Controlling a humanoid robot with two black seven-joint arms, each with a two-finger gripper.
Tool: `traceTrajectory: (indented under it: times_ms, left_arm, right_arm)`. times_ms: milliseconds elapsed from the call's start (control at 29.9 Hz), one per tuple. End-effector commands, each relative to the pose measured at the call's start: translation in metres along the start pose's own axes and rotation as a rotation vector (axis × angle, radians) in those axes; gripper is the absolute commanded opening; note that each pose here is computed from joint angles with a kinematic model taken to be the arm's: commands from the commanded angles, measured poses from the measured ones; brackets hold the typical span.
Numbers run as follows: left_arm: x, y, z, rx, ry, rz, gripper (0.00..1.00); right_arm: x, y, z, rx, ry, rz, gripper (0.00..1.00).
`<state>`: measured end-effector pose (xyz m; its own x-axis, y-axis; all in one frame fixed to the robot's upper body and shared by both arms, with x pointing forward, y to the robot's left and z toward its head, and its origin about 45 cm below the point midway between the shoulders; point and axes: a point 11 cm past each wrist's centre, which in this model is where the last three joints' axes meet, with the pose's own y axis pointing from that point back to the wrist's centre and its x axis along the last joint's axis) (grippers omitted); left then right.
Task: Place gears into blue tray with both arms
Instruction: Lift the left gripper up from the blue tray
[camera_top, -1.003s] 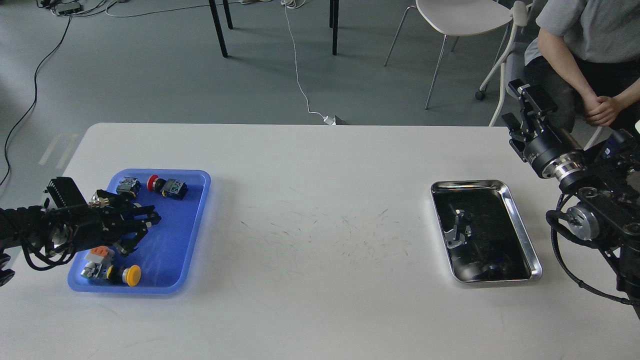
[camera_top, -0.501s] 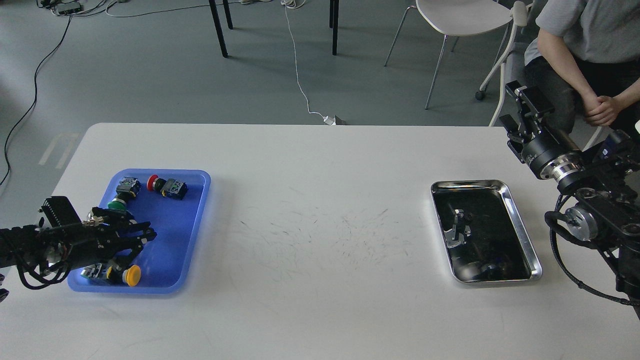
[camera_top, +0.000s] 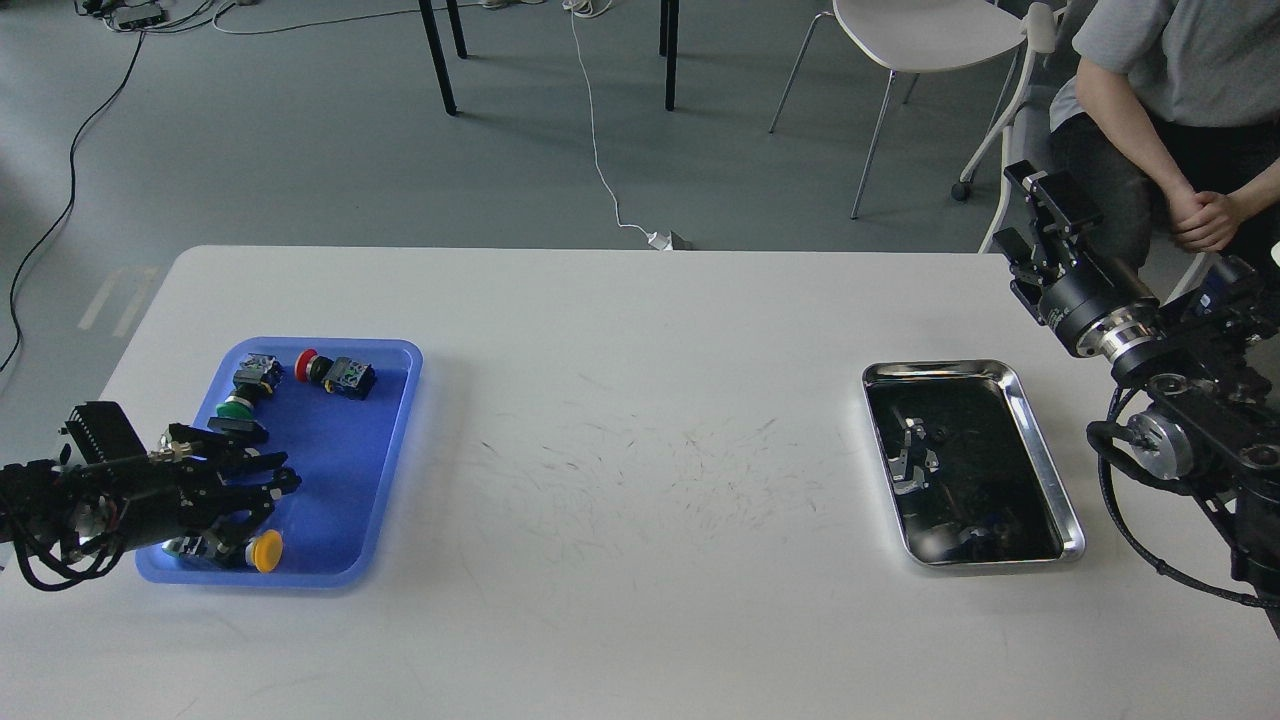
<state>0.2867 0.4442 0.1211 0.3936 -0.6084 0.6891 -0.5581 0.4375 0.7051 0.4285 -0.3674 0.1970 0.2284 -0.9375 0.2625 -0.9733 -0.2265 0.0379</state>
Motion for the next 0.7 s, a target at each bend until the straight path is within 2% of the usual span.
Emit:
traceTrajectory:
  times_ms: [0,167,301,501,668]
  left_arm:
    - [0.005,-0.001,0.002,-0.003,0.012,0.021,0.43]
    - [0.009,0.000,0.003,0.002,0.049,0.043,0.44]
    - [0.021,-0.001,-0.005,0.036,0.092,0.090,0.51]
    - [0.070,0.014,-0.053,0.212,0.343,0.307,0.58]
    - [0.110,0.025,-0.085,0.276,0.481,0.430,0.64]
  right_arm:
    - [0.000,0.000,0.000,0.000,0.001,-0.001,0.94]
    - [0.000,0.000,0.000,0.000,0.001,0.000,0.94]
    - [0.002,0.001,0.000,-0.004,0.009,-0.001,0.94]
    - [0.012,0.012,0.009,-0.056,0.073,-0.044,0.94]
    - [0.016,0.016,0.008,-0.086,0.127,-0.110,0.94]
